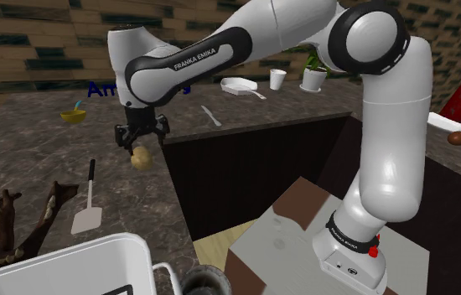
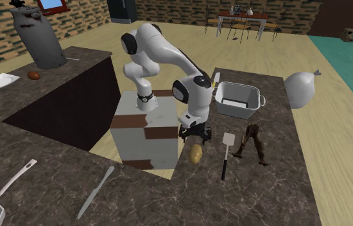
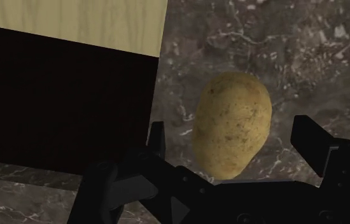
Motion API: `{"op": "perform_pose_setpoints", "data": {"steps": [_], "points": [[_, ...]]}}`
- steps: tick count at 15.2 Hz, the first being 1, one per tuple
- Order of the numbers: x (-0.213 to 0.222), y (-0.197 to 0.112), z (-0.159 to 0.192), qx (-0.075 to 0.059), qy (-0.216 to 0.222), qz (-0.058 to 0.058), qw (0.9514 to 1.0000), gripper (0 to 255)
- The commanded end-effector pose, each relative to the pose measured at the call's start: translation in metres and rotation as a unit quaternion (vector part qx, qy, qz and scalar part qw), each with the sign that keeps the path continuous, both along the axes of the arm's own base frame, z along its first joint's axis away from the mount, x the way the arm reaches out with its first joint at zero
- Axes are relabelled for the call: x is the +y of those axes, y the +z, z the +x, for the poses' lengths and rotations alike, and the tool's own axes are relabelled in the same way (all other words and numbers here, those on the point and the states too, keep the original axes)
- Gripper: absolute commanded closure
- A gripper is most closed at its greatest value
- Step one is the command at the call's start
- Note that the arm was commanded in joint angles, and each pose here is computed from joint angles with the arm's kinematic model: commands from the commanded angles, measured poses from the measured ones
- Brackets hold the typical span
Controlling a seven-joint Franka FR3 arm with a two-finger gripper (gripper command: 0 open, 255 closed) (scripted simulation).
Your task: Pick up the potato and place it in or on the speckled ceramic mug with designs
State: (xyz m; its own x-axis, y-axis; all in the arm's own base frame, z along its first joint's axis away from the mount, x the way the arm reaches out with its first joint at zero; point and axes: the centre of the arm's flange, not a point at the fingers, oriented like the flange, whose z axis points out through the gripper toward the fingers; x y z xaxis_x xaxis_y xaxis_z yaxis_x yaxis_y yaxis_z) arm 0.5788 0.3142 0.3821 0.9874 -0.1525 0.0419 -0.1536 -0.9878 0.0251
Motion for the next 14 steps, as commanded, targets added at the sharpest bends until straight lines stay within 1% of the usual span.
{"op": "perform_pose_setpoints", "data": {"steps": [1, 2, 9, 14], "points": [[0.013, -0.017, 0.016, 0.004, -0.008, -0.002, 1.0, 0], [0.013, -0.017, 0.016, 0.004, -0.008, -0.002, 1.0, 0], [0.011, -0.057, 0.017, 0.004, -0.008, -0.002, 1.0, 0], [0.011, -0.057, 0.017, 0.004, -0.008, -0.002, 1.0, 0]]}}
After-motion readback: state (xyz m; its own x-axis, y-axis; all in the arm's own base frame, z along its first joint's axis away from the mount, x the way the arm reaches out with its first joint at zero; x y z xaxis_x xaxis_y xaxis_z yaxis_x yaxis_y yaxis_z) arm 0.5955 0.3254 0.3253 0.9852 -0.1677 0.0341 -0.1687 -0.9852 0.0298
